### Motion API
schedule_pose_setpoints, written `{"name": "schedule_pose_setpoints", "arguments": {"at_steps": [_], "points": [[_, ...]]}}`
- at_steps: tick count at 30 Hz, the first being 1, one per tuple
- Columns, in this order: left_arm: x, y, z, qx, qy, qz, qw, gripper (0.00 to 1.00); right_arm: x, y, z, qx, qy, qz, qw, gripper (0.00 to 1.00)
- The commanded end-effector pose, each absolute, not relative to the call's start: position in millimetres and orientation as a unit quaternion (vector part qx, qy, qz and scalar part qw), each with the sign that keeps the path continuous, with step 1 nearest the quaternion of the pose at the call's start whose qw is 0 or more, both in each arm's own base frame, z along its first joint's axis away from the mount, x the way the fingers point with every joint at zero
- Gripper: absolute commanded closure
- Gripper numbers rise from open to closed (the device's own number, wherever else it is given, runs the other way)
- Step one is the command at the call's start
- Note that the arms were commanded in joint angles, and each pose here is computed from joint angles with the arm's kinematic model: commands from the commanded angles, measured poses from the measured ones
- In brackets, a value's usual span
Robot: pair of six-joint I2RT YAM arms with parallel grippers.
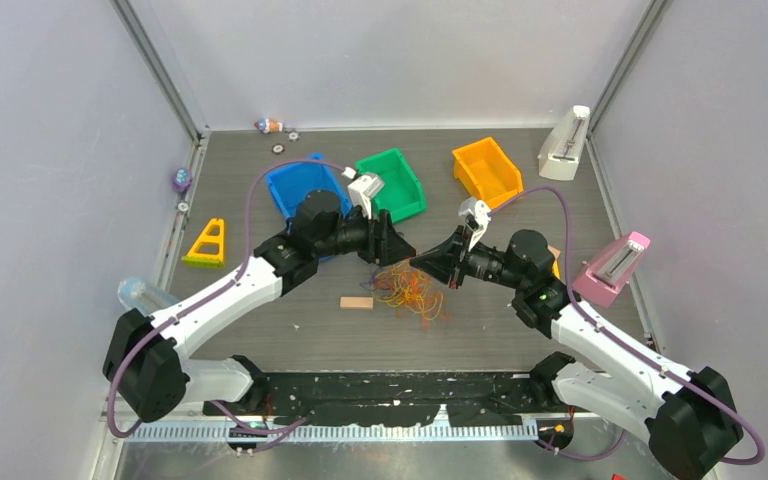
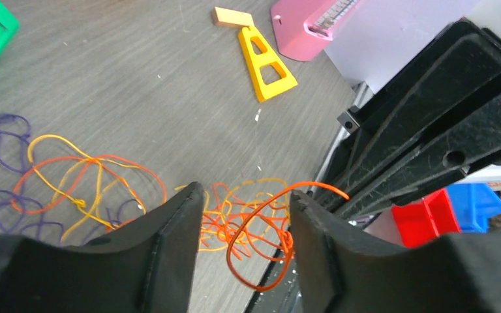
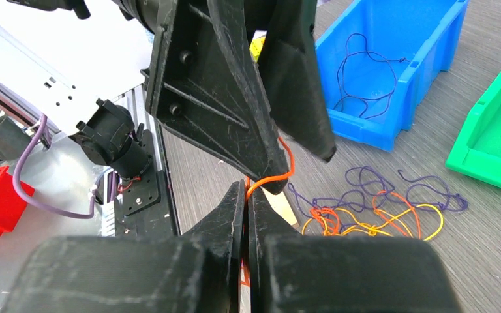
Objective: Untangle the cables
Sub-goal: Untie the cable.
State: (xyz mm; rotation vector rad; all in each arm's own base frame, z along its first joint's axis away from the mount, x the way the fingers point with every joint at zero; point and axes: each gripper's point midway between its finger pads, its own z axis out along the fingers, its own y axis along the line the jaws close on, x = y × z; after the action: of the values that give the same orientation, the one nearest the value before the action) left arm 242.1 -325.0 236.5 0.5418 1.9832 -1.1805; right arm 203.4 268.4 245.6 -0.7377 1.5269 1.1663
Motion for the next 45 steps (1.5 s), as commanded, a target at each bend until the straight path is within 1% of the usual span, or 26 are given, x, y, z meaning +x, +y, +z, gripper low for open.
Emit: {"name": "schedule_pose_setpoints", "arguments": {"at_steps": [1, 3, 4, 5, 6, 11, 13, 15, 18, 24, 27, 29, 33, 39, 45], "points": [[227.2, -326.3, 249.4, 0.205, 0.755, -0.511, 0.356, 0.48, 205.5, 269.9, 270.3, -0.313, 0.606, 0.488, 0.545, 0.94], [228.7, -322.4, 245.9, 0.196, 0.760, -0.512, 0.350, 0.29, 206.1, 269.8, 268.2, -0.312, 0.608, 0.488, 0.543, 0.94], [231.0, -318.4, 244.8, 0.192, 0.762, -0.509, 0.351, 0.21, 206.1, 269.8, 267.1, -0.312, 0.609, 0.488, 0.543, 0.94], [233.9, -313.8, 245.4, 0.187, 0.763, -0.506, 0.356, 0.15, 206.1, 269.8, 266.1, -0.312, 0.610, 0.487, 0.542, 0.94], [237.1, -308.4, 247.0, 0.181, 0.763, -0.504, 0.362, 0.12, 206.2, 270.0, 265.2, -0.312, 0.611, 0.487, 0.541, 0.94], [244.4, -288.1, 255.0, 0.155, 0.769, -0.489, 0.382, 0.05, 206.9, 269.7, 262.3, -0.310, 0.615, 0.486, 0.538, 0.94], [243.4, -283.0, 250.2, 0.120, 0.791, -0.481, 0.360, 0.03, 207.5, 269.6, 262.0, -0.310, 0.615, 0.484, 0.539, 0.94], [241.5, -274.4, 241.5, 0.048, 0.827, -0.467, 0.310, 0.01, 208.4, 269.5, 261.4, -0.311, 0.617, 0.482, 0.540, 0.94], [233.2, -280.0, 244.2, -0.008, 0.822, -0.504, 0.266, 0.00, 210.1, 269.0, 259.2, -0.311, 0.619, 0.477, 0.541, 0.94], [236.7, -284.7, 252.8, -0.091, 0.788, -0.557, 0.245, 0.00, 213.2, 269.4, 254.9, -0.307, 0.622, 0.475, 0.542, 0.94], [239.3, -283.9, 248.2, -0.148, 0.773, -0.574, 0.224, 0.04, 214.1, 270.1, 254.6, -0.307, 0.621, 0.475, 0.543, 0.94], [242.4, -282.1, 249.9, -0.167, 0.762, -0.583, 0.229, 0.05, 214.3, 270.2, 254.2, -0.307, 0.621, 0.475, 0.543, 0.94], [244.4, -280.9, 255.7, -0.172, 0.758, -0.582, 0.238, 0.04, 214.1, 269.9, 253.1, -0.307, 0.622, 0.474, 0.543, 0.95], [244.6, -296.7, 256.3, -0.169, 0.750, -0.600, 0.221, 0.04, 213.6, 269.7, 252.7, -0.307, 0.620, 0.475, 0.544, 0.94], [247.6, -312.4, 257.0, -0.163, 0.745, -0.614, 0.205, 0.09, 212.4, 270.2, 252.4, -0.309, 0.618, 0.477, 0.543, 0.95]]}}
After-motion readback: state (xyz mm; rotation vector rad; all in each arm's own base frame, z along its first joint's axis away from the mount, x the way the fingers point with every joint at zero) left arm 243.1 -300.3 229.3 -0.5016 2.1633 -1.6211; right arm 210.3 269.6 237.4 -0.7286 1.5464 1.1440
